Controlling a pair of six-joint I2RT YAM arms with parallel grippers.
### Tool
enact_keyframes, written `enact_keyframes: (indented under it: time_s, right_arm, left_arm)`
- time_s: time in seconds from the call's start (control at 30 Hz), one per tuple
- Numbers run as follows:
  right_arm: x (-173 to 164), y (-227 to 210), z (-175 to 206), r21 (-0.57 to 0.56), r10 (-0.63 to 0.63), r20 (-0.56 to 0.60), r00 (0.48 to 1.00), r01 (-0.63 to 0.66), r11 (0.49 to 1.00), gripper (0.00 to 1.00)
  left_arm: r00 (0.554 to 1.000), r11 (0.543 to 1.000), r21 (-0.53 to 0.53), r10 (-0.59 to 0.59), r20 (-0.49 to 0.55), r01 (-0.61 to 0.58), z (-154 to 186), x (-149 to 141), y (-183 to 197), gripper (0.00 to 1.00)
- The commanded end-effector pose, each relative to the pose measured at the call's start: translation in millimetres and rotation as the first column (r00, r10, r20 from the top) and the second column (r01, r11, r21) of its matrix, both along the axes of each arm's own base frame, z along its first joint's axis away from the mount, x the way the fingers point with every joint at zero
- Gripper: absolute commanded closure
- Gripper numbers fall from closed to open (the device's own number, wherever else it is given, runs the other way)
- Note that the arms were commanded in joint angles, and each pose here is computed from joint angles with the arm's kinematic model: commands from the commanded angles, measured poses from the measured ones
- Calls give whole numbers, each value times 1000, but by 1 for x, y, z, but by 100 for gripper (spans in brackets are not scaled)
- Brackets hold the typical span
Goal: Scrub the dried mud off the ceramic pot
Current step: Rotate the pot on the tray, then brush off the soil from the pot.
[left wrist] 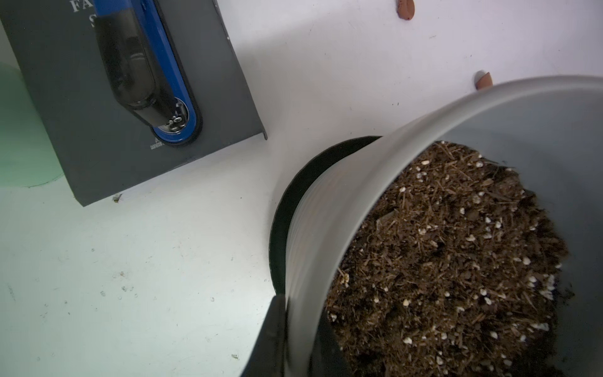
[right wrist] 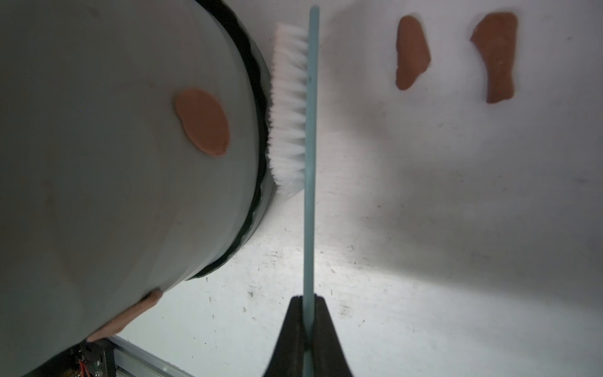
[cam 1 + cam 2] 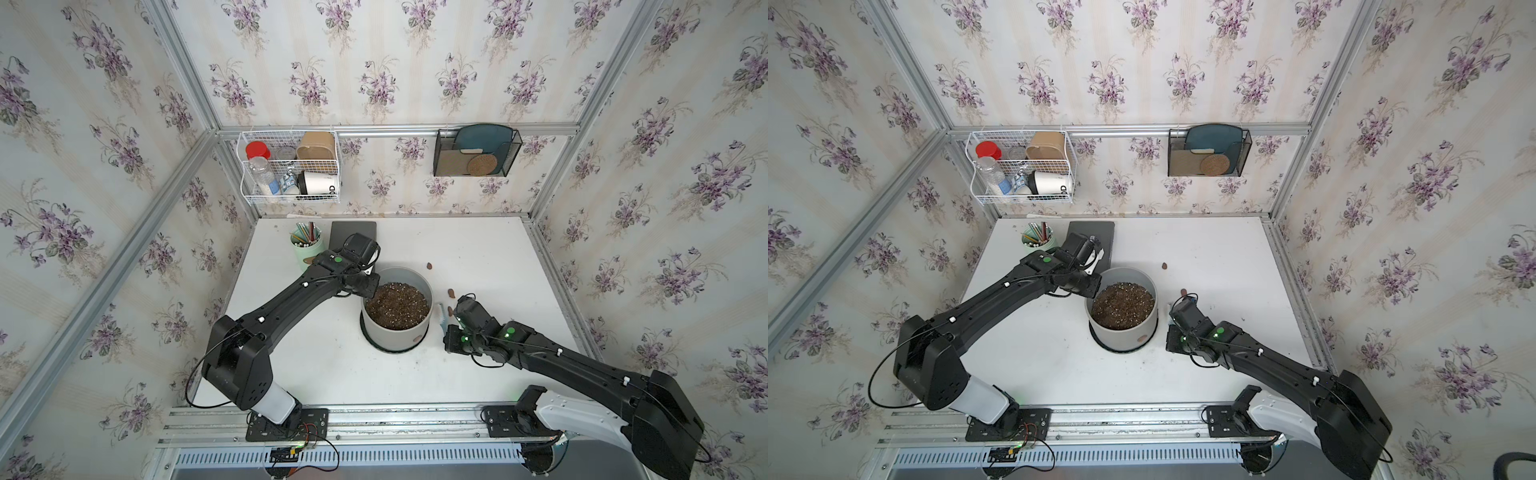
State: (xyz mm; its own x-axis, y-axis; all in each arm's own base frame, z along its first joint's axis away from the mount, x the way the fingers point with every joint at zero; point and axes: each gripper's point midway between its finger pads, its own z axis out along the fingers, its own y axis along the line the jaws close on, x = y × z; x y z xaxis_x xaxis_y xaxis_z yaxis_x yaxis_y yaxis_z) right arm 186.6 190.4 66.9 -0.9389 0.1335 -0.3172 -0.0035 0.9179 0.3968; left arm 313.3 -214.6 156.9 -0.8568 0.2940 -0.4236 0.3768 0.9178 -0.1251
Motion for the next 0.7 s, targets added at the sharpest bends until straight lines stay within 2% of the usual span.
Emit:
enact_keyframes:
  time_s: [0.0,0.17,0.4,0.67]
  right_arm:
    - [0,2,0,-7,16,13,1000,-16,1000,100]
    - [-9,16,-2,-2,65,7,998,-65,998,100]
    - [-9,21,2,33,63,26,998,-64,997,100]
    - [-9,26,2,59,67,26,997,-68,996,100]
  left_arm:
    - [1000,991,-131,-8,-20,5,10,-2,-22,87]
    - [1000,992,-124,-2,-21,0,7,1,-21,88]
    - [1000,991,-131,-3,-22,0,7,1,-23,100]
    - [1000,992,-127,-5,-30,1,6,1,-23,100]
